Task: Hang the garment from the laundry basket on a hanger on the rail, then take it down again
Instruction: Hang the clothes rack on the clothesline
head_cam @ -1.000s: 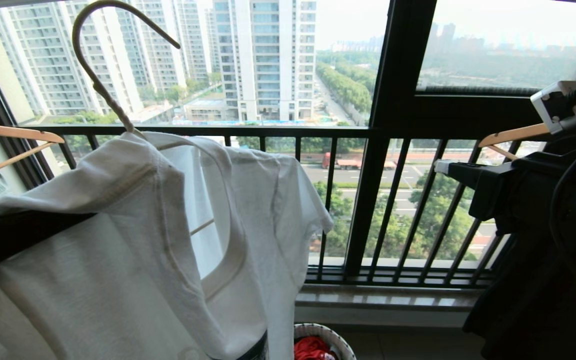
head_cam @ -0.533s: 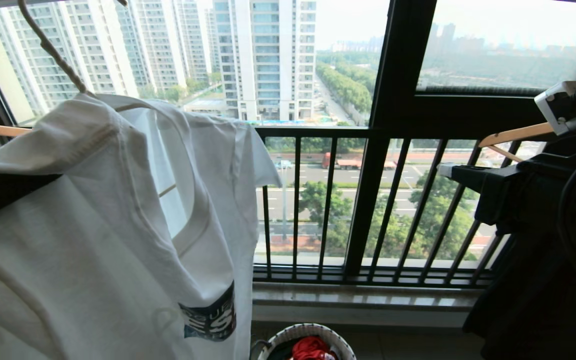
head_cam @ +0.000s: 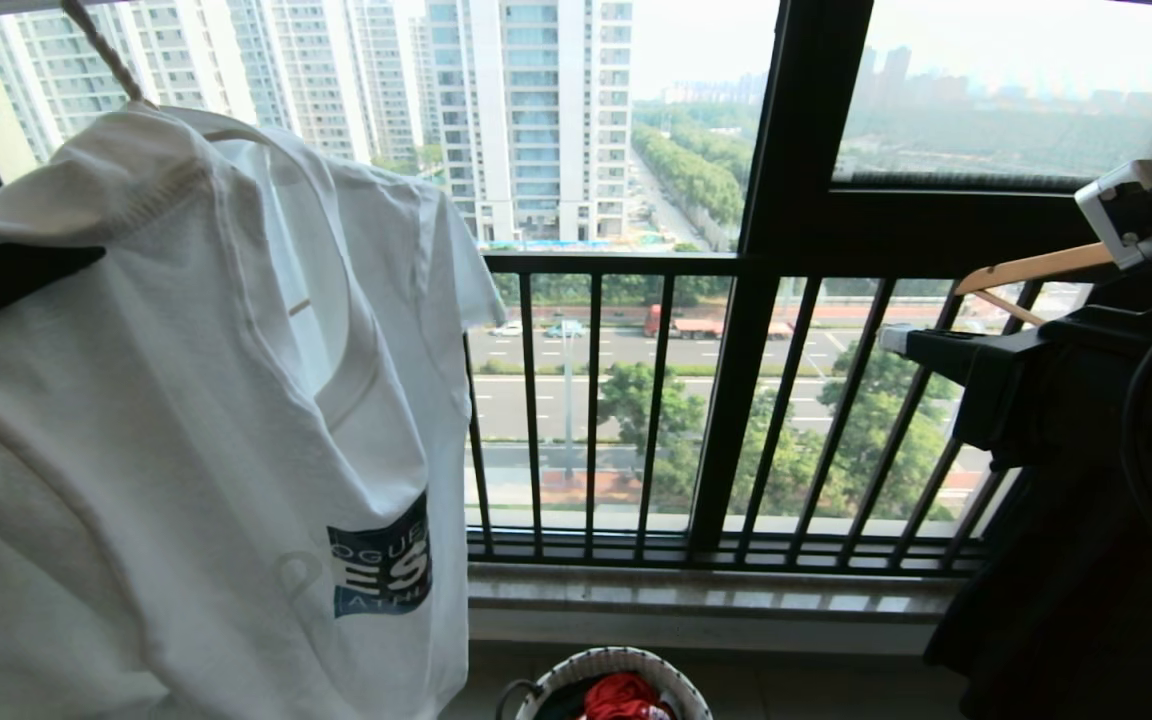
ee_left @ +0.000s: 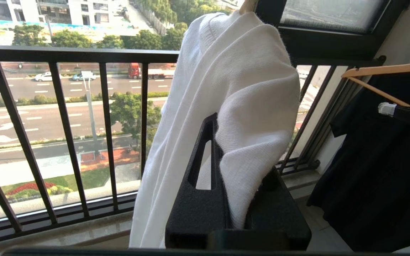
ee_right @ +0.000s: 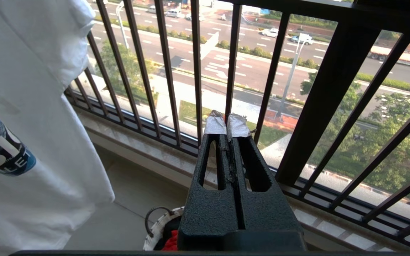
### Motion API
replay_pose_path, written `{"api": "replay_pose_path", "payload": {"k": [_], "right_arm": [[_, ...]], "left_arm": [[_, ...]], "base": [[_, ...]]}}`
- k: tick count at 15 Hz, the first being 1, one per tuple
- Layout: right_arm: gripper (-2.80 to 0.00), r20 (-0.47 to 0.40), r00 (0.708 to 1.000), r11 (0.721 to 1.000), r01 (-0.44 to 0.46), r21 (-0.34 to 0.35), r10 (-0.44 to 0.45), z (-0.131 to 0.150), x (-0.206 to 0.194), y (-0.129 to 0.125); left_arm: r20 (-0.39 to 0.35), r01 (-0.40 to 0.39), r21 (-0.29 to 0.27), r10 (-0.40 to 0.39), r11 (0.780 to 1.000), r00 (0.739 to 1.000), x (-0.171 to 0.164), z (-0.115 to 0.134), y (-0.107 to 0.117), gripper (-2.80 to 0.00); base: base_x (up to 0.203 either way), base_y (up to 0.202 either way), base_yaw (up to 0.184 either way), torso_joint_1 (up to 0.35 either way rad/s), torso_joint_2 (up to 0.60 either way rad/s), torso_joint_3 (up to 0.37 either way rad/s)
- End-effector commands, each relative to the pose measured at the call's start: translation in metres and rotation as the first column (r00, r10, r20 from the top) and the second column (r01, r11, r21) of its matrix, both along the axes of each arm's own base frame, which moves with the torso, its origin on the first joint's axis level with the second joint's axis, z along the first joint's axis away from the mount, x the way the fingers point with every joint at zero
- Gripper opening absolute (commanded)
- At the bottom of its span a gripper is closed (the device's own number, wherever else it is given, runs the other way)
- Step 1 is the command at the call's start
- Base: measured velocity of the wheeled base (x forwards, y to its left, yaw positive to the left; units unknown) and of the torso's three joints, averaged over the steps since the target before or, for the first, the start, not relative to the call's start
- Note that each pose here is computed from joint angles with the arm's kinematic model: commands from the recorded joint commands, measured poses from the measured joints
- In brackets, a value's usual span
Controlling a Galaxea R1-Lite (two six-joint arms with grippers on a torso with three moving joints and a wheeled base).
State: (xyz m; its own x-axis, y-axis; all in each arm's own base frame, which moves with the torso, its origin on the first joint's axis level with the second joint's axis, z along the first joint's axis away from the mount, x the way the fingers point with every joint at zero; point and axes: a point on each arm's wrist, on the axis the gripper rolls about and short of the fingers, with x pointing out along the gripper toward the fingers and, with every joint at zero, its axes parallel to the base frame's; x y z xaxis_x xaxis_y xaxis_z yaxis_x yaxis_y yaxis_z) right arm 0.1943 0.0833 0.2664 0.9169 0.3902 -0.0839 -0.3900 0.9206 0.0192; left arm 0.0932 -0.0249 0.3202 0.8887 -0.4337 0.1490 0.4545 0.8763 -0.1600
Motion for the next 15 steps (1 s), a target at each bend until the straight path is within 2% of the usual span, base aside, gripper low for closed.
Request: {"api": "replay_pose_path", "payload": {"k": [1,3,5,15], "right_arm": [[-2.8,0.001,1.0,1.0,-0.002,0.001,0.002,0.0,0.0,0.0],[-2.8,0.001,1.0,1.0,-0.001,0.001,0.001,0.0,0.001,0.0],[-2.8,0.001,1.0,1.0,-0.001,0.001,0.001,0.0,0.001,0.0],[-2.8,0.004,1.0,1.0,0.0,0.001,0.0,0.0,-0.001,-0.001]], "left_arm": [[-0.009,-0.015,0.009,0.015,1.0,1.0,0.012,0.004,-0.002,-2.8],[0.012,-0.041,0.032,0.041,0.999,0.999,0.015,0.007,-0.002,-2.8],[0.032,-0.072,0.03,0.071,0.997,0.997,0.017,0.008,-0.002,-2.8],[0.006,-0.095,0.047,0.095,0.994,0.995,0.028,0.004,-0.004,-2.8]], "base": [[0.0,0.0,0.0,0.0,0.0,0.0],[0.0,0.0,0.0,0.0,0.0,0.0],[0.0,0.0,0.0,0.0,0.0,0.0],[0.0,0.0,0.0,0.0,0.0,0.0]]}}
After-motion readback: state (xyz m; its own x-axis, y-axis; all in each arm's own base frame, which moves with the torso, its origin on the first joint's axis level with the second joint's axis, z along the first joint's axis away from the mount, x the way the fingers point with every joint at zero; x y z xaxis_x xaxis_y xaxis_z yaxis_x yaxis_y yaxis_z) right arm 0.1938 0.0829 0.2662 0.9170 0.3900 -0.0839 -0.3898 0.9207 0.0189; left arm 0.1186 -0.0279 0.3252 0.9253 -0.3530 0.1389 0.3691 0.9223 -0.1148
